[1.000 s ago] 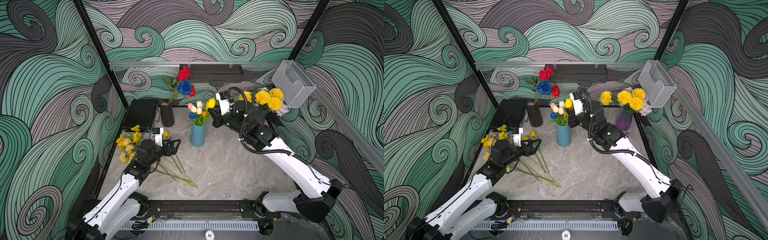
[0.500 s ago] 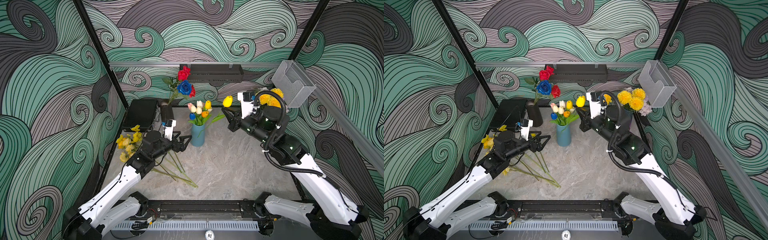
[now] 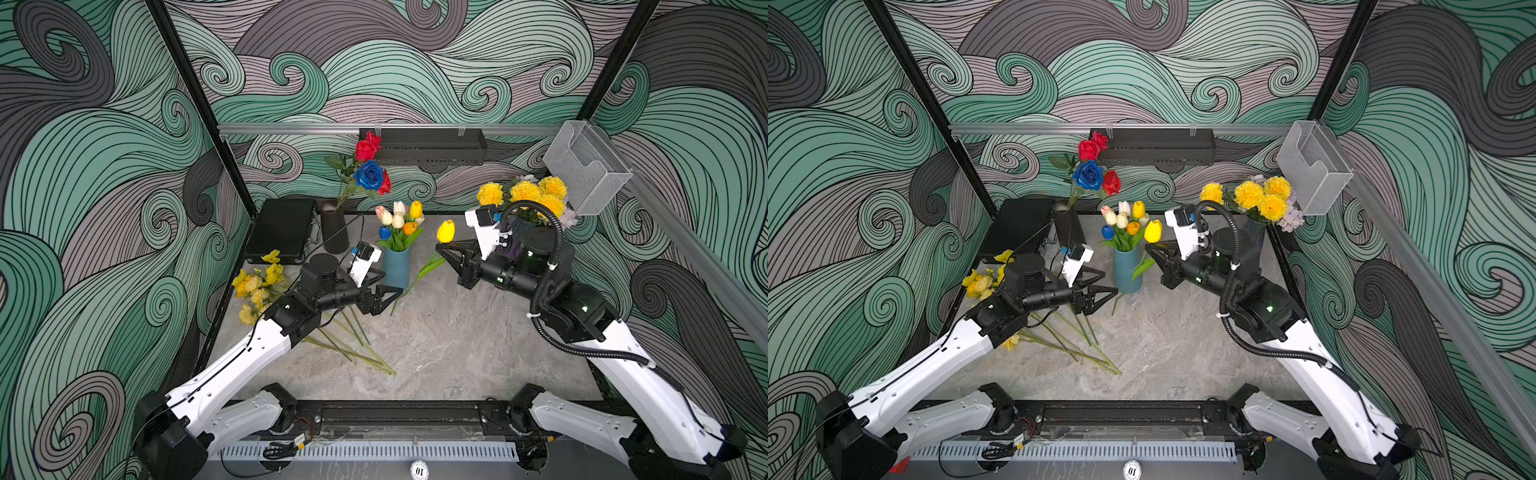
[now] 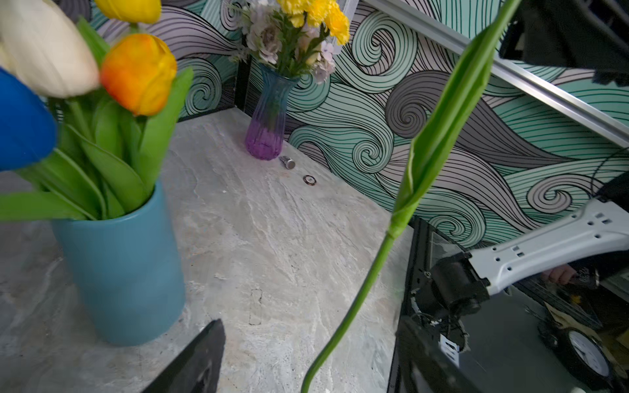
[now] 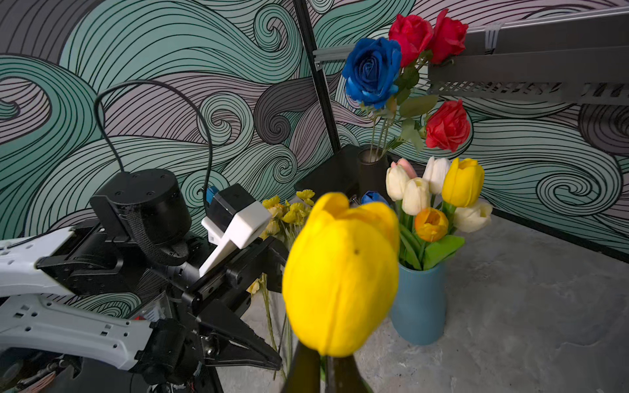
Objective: Pick out yellow flowers from the vase
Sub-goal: Place the flower at the center of the board.
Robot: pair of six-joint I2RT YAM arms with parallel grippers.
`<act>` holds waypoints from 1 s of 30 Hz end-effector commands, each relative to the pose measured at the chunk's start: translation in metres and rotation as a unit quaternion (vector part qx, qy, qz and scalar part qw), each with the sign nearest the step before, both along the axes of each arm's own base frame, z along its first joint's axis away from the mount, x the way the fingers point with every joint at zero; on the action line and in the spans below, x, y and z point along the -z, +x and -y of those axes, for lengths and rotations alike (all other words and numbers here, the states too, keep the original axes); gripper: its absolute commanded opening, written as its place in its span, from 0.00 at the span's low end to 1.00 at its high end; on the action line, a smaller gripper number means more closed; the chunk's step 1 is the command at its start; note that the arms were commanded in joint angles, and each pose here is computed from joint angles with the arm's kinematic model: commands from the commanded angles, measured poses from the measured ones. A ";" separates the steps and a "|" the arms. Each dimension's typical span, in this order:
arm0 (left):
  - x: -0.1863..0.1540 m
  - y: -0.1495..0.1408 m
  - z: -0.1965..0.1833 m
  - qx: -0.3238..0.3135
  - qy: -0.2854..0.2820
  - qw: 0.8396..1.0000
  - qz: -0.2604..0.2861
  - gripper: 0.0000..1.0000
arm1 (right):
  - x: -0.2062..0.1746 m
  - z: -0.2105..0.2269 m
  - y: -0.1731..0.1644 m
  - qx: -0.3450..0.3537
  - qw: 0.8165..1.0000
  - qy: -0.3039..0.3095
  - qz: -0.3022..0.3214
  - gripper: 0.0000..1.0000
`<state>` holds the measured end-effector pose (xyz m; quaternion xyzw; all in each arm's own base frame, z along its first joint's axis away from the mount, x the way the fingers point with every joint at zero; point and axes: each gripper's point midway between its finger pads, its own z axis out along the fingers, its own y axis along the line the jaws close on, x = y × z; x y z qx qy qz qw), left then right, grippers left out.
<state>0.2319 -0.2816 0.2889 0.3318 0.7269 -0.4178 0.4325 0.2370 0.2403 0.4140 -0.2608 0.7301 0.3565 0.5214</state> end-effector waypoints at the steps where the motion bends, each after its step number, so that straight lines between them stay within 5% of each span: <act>1: -0.013 -0.018 0.014 0.062 0.002 0.998 0.012 0.73 | -0.005 -0.005 -0.007 -0.026 1.000 0.017 0.001 0.00; 19: 0.010 -0.026 0.039 0.110 0.047 0.993 -0.022 0.06 | 0.005 -0.010 -0.003 -0.031 0.999 0.017 0.002 0.00; 26: 0.010 -0.021 0.039 0.093 0.051 0.994 -0.014 0.00 | 0.008 -0.008 -0.002 -0.027 1.000 0.013 0.004 0.00; 30: 0.010 -0.016 0.035 0.072 0.053 0.996 -0.010 0.00 | 0.009 -0.004 -0.001 -0.015 1.000 0.009 0.015 0.15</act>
